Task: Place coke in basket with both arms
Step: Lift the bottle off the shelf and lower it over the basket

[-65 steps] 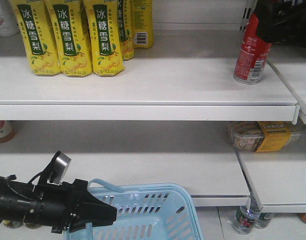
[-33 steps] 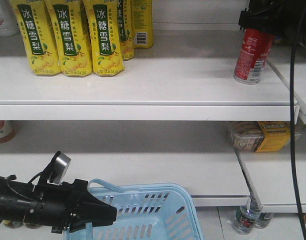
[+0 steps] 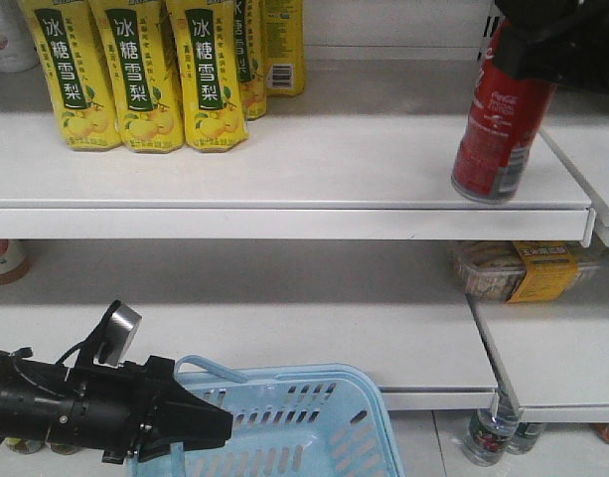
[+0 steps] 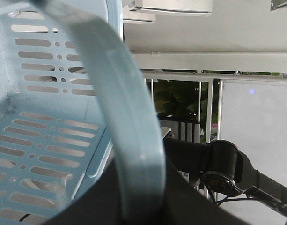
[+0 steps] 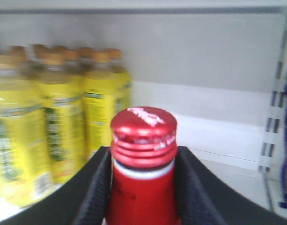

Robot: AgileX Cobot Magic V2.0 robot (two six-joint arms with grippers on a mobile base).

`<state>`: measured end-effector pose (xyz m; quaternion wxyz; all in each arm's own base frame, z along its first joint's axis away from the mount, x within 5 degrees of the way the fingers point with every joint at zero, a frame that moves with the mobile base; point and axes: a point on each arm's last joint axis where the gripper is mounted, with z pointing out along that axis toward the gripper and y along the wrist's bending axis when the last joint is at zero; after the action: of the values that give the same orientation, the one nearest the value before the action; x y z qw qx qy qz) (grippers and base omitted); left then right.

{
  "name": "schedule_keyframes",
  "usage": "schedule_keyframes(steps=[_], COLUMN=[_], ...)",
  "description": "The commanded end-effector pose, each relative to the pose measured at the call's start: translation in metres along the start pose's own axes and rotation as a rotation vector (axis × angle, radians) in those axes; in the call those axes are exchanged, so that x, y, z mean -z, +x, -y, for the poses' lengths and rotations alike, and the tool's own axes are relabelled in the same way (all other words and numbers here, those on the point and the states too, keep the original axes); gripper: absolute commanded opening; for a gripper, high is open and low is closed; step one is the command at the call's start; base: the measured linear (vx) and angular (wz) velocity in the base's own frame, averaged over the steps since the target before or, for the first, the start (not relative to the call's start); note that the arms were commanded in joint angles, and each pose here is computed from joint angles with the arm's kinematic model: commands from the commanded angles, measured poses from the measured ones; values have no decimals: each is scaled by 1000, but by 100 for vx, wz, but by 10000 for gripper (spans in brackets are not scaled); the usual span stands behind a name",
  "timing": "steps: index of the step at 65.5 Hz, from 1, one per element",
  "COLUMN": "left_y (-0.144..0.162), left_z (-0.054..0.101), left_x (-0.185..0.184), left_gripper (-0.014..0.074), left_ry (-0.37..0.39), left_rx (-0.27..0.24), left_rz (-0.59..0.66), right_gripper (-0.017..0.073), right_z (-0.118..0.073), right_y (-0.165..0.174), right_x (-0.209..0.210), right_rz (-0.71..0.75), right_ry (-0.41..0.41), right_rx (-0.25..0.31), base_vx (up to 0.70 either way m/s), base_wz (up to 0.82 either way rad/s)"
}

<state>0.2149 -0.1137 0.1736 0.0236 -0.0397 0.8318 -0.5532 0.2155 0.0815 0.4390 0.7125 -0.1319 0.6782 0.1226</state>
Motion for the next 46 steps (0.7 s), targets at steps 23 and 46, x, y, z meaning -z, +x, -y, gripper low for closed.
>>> schedule_keyframes(steps=[23, 46], left_y=[-2, -2], left_z=[20, 20], left_x=[4, 4], left_gripper=[-6, -6], left_ry=[110, 110], left_rx=[-24, -24], left_rz=[25, 25], right_gripper=[-5, -5], right_z=[-53, -97], right_y=[48, 141], right_x=[61, 36], right_rz=[-86, -441], right_ry=[-292, -378], right_rx=[-225, -252], base_vx=[0, 0], base_wz=[0, 0])
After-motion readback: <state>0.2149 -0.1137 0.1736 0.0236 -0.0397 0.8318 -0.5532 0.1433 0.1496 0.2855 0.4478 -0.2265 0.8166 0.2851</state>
